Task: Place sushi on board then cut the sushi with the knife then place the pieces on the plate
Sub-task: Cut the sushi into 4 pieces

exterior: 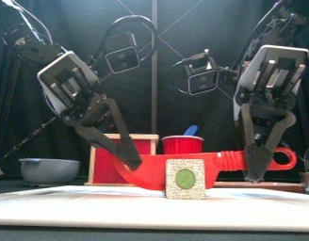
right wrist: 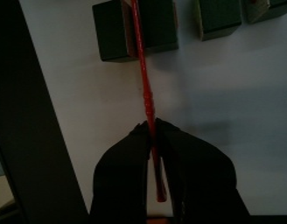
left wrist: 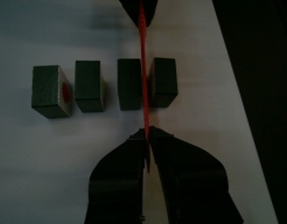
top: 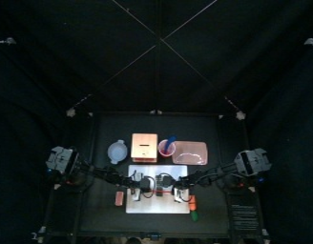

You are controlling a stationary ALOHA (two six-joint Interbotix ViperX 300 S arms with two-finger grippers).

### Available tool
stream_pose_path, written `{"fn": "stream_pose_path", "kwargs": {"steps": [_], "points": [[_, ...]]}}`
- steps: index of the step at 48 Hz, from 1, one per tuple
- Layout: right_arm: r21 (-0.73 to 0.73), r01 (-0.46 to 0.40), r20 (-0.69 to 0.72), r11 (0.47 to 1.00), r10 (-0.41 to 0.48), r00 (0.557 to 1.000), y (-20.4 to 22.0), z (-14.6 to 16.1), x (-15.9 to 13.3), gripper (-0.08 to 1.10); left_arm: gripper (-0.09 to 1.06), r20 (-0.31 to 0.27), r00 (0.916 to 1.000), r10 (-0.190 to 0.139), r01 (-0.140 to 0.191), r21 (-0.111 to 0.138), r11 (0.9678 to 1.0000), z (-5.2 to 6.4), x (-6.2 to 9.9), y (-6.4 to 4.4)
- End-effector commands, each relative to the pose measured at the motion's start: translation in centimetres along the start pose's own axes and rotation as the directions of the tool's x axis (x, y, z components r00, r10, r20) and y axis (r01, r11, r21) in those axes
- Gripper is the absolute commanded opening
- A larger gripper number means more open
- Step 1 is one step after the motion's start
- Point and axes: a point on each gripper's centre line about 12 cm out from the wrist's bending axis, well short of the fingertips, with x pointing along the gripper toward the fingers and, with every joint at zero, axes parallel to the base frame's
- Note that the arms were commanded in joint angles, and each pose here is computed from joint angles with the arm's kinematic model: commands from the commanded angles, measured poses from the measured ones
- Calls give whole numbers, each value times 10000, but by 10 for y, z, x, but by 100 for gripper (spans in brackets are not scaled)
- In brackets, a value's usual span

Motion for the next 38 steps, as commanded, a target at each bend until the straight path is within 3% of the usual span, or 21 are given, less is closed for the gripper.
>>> {"fn": "stream_pose_path", "kwargs": {"steps": [1,23,38], "points": [[-48,-133,274,9999,134,9995,5,9,-6,51,52,238,9997,-61,61,-7,10000,9,-1,-3],[-83,-102,353,9999,105,9993,3,11,-7,51,52,275,9996,-21,20,14,10000,10,-1,-1],[-174,-298,598,9994,308,9977,11,20,-21,51,52,729,9973,-94,92,34,10000,24,-11,-3]]}}
